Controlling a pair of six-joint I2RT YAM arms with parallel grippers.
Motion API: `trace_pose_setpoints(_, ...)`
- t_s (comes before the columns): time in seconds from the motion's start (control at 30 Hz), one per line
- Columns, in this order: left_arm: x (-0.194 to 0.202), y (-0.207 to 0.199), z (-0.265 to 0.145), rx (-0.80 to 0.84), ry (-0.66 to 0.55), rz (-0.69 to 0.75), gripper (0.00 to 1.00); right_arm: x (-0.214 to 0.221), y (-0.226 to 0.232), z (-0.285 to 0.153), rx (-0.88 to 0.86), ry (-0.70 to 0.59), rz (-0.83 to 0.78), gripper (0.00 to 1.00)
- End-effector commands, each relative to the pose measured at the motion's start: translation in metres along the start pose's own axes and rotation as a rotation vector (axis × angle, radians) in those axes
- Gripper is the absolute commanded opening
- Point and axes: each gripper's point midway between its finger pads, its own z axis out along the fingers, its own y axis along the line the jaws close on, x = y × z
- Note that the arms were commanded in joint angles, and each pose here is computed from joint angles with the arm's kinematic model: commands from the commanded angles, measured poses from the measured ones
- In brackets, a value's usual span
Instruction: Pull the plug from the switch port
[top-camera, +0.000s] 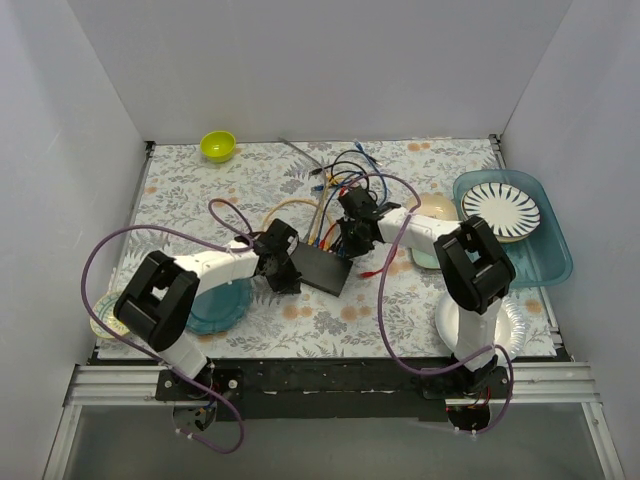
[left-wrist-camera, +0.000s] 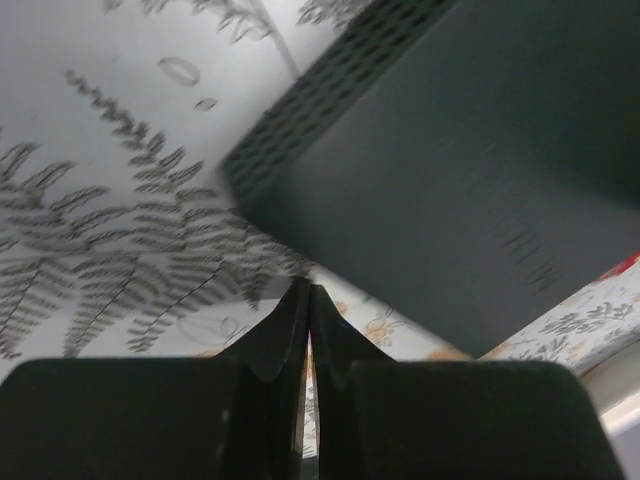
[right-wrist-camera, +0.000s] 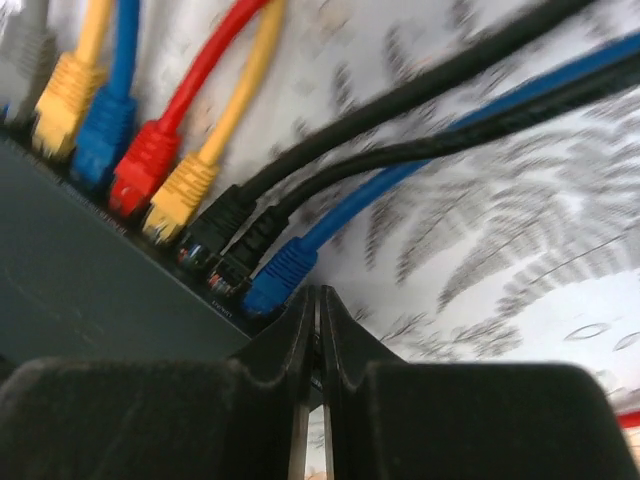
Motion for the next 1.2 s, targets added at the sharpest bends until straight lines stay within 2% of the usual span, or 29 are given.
trace_pose_setpoints(0.0,-0.020,-0.015,0.002,0.006,-0.019,0.013,0.00,0.047,0.042,-0.023,-0.136,0.070,-0.072,0.13)
trace_pose_setpoints(0.2,-0.051,-0.040,0.005,0.063,-0.001,-0.038,0.00,0.060,0.082,-0.046,-0.252,0.052,-0.098,0.13)
trace_pose_setpoints(0.33,-0.076,-0.056,0.010,0.087,-0.007,-0.054,0.00,0.050,0.102,-0.049,-0.296,0.044,-0.117,0.13)
trace_pose_setpoints(0.5,-0.117,-0.068,0.012,0.083,-0.039,-0.085,0.00,0.040,0.105,-0.043,-0.256,0.040,-0.133,0.12)
trace_pose_setpoints(0.63,-0.162,-0.073,-0.021,0.077,-0.176,-0.116,0.01,0.010,0.096,-0.067,-0.188,-0.056,-0.140,0.14)
trace_pose_setpoints(0.7,-0.175,-0.063,-0.039,0.048,-0.238,-0.141,0.02,-0.014,0.090,-0.092,-0.152,-0.150,-0.137,0.22)
trace_pose_setpoints(0.73,-0.174,-0.062,-0.054,0.064,-0.260,-0.143,0.03,-0.020,0.085,-0.100,-0.135,-0.173,-0.139,0.28)
trace_pose_setpoints(0.77,-0.171,-0.060,-0.060,0.069,-0.266,-0.143,0.04,-0.032,0.081,-0.117,-0.114,-0.237,-0.137,0.46)
trace_pose_setpoints(0.8,-0.167,-0.060,-0.065,0.086,-0.269,-0.139,0.11,-0.035,0.077,-0.124,-0.101,-0.257,-0.136,0.54)
trace_pose_setpoints(0.87,-0.149,-0.051,-0.078,0.122,-0.257,-0.133,0.18,-0.046,0.064,-0.142,-0.077,-0.315,-0.132,0.72)
trace_pose_setpoints(1.0,-0.110,-0.041,-0.097,0.183,-0.243,-0.092,0.25,-0.055,0.037,-0.145,-0.048,-0.322,-0.090,0.81)
trace_pose_setpoints(1.13,-0.072,-0.041,-0.107,0.228,-0.201,0.008,0.27,-0.069,0.010,-0.124,-0.013,-0.280,-0.025,0.79)
trace_pose_setpoints(1.17,-0.057,-0.047,-0.107,0.242,-0.177,0.054,0.27,-0.074,0.008,-0.121,-0.013,-0.282,-0.017,0.75)
